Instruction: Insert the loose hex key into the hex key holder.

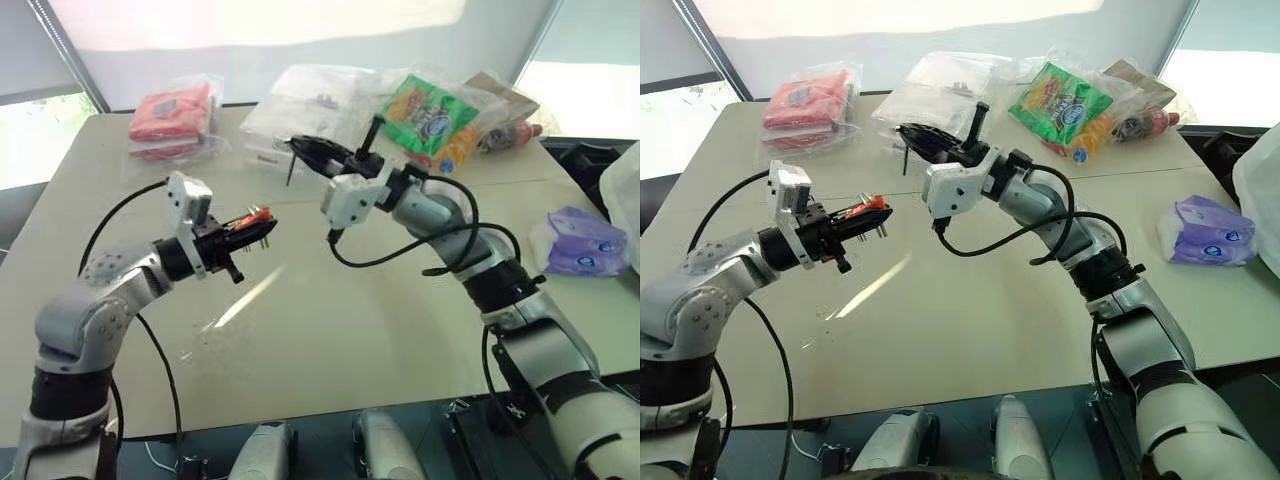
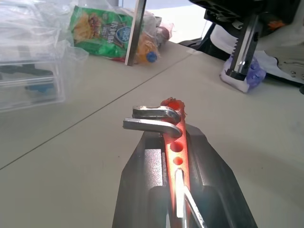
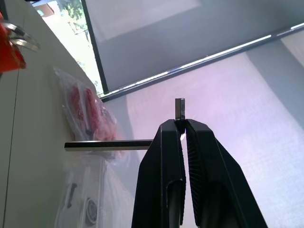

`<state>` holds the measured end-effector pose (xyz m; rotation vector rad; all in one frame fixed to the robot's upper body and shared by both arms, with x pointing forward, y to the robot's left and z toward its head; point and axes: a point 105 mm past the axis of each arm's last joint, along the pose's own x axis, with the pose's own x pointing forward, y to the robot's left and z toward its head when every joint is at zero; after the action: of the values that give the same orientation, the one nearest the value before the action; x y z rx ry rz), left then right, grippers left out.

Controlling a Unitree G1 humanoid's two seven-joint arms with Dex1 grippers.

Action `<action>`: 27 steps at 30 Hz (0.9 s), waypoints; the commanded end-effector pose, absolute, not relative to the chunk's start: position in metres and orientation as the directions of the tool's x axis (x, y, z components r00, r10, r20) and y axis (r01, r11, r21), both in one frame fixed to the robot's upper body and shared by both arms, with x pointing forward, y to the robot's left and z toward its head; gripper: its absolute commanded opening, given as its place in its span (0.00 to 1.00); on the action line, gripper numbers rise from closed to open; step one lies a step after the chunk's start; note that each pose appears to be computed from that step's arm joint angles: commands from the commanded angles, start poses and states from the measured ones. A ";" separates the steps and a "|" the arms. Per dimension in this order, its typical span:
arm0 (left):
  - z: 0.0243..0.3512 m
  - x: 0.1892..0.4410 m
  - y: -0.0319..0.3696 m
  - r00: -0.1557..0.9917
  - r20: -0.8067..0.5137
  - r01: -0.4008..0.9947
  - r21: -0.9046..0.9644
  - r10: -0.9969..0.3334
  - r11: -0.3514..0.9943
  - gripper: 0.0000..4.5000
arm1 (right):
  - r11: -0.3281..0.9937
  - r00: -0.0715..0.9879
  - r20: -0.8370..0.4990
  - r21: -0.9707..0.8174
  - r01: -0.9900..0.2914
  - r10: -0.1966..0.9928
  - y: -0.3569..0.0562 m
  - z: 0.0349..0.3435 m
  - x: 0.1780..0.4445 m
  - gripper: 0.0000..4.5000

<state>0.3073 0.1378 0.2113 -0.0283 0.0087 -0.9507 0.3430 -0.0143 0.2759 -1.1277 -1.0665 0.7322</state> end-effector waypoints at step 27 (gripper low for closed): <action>0.226 0.313 0.131 0.506 -0.013 0.860 0.087 -0.863 0.503 0.00 | 0.212 0.143 0.212 -0.977 0.013 0.967 -0.002 0.292 0.316 0.01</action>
<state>0.3164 0.1334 0.2088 0.0486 0.0379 -1.0310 0.3200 -0.0003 0.2776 -1.1358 -1.1457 0.9800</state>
